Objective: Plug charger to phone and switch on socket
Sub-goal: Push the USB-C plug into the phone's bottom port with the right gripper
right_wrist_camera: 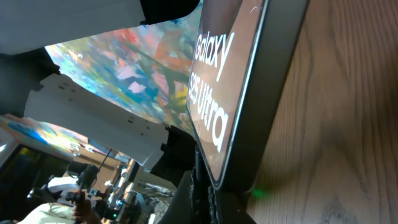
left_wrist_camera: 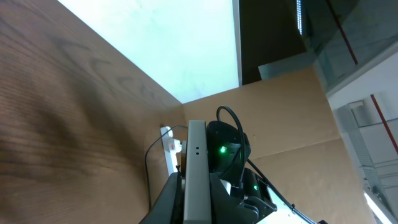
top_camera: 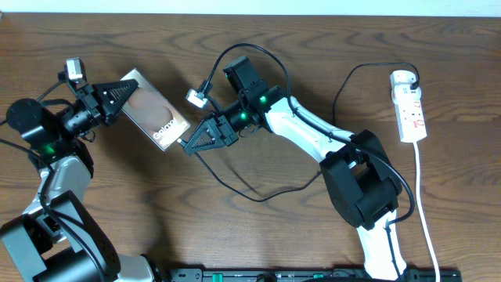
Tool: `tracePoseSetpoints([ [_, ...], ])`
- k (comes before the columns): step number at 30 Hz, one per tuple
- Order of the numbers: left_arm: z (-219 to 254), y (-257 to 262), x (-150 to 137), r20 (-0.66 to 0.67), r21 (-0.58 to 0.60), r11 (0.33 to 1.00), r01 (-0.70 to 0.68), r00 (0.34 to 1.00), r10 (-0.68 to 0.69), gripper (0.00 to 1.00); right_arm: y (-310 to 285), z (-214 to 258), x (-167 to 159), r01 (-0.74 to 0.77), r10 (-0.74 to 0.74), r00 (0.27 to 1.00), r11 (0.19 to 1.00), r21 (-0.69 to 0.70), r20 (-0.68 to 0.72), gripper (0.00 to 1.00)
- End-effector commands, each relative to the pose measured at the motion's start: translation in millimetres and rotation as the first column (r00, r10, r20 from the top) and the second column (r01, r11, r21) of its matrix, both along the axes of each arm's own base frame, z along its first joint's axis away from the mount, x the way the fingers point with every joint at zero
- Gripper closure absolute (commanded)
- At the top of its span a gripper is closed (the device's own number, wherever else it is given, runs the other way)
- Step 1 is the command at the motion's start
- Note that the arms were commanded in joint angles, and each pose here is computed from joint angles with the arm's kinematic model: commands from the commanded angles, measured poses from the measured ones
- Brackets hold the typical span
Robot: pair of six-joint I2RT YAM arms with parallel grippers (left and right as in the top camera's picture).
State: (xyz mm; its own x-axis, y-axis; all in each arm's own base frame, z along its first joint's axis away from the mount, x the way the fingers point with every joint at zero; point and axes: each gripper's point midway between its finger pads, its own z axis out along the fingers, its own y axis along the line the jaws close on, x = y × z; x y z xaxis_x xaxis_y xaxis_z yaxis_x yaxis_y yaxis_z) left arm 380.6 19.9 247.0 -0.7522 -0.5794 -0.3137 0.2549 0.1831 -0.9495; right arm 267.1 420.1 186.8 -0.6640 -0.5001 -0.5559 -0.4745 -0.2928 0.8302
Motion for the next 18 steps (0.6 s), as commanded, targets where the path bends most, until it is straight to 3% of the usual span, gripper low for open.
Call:
tracePoseSetpoints([
  [1,5,-3,-3,0.024,0.016,1.0,0.019,1.0,-0.019,0.93,-3,5,5,-0.003,0.003,1.0,1.0,0.013,-0.017,0.99],
  [18,5,-3,-3,0.031,0.022,1.0,0.021,0.999,-0.021,0.93,-3,8,18,0.03,-0.03,0.999,1.0,-0.009,-0.024,0.99],
])
